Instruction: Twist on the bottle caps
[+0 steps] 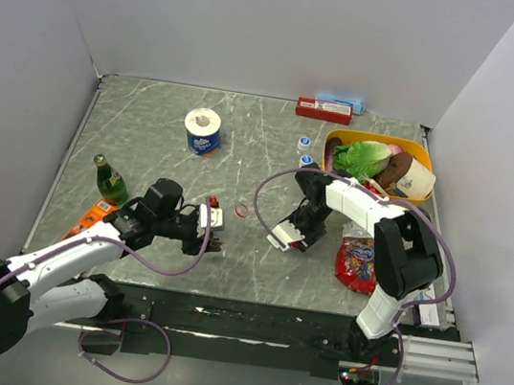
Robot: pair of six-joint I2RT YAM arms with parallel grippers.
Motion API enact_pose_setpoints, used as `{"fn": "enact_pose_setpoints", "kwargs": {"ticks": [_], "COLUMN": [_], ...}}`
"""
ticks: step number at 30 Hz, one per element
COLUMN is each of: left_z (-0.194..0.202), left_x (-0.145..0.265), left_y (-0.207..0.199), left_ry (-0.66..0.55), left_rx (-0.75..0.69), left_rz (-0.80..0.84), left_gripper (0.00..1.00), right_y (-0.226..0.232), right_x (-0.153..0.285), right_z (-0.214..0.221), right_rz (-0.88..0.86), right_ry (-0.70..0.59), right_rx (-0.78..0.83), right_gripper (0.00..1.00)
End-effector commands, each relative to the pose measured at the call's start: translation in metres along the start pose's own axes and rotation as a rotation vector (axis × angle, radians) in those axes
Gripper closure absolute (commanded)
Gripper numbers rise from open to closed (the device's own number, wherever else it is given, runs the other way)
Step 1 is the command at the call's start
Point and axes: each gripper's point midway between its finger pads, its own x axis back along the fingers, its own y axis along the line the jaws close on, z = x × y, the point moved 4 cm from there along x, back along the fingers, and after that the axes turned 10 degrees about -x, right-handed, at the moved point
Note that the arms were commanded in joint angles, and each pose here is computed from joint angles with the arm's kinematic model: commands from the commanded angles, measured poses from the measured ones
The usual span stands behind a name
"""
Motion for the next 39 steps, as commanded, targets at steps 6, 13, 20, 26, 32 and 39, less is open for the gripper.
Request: {"fn": "enact_pose_setpoints", "kwargs": {"ticks": [6,13,20,26,32,39], "left_z": [-0.017,-0.016,-0.014,-0.012,-0.01,-0.009], "left_x": [-0.001,-0.003,-0.003,-0.004,-0.005,-0.006], "left_y": [0.014,0.013,0.013,0.011,0.011,0.011], "left_ry": [-0.056,-0.063,-0.061,-0.058,-0.057,-0.058], "left_rx": [-0.037,-0.03,-0.032,-0.027,-0.026,-0.029], "left_rz": [-0.029,-0.026,-0.027,-0.026,-0.024,-0.023], "left_gripper": [0.99,0.99,0.99,0.99,0.99,0.99], "right_y": [-0.013,-0.01,-0.007,-0.003,0.005,0.004], "right_x": [0.0,-0.008,-0.016,-0.02,-0.022,-0.023], "right_z": [-0.007,-0.01,-0.012,-0.013,-0.012,-0.013], "right_rz": [0.008,0.005,-0.005,-0.024,-0.049,-0.031], "right_ry": [-0.017,-0.023,-0.03,-0.027,-0.018,-0.027], "right_rx": [0.249,0.227,0.208,0.208,0.199,0.184], "right_gripper": [0.44,0.44,0.46,0.47,0.48,0.5]}}
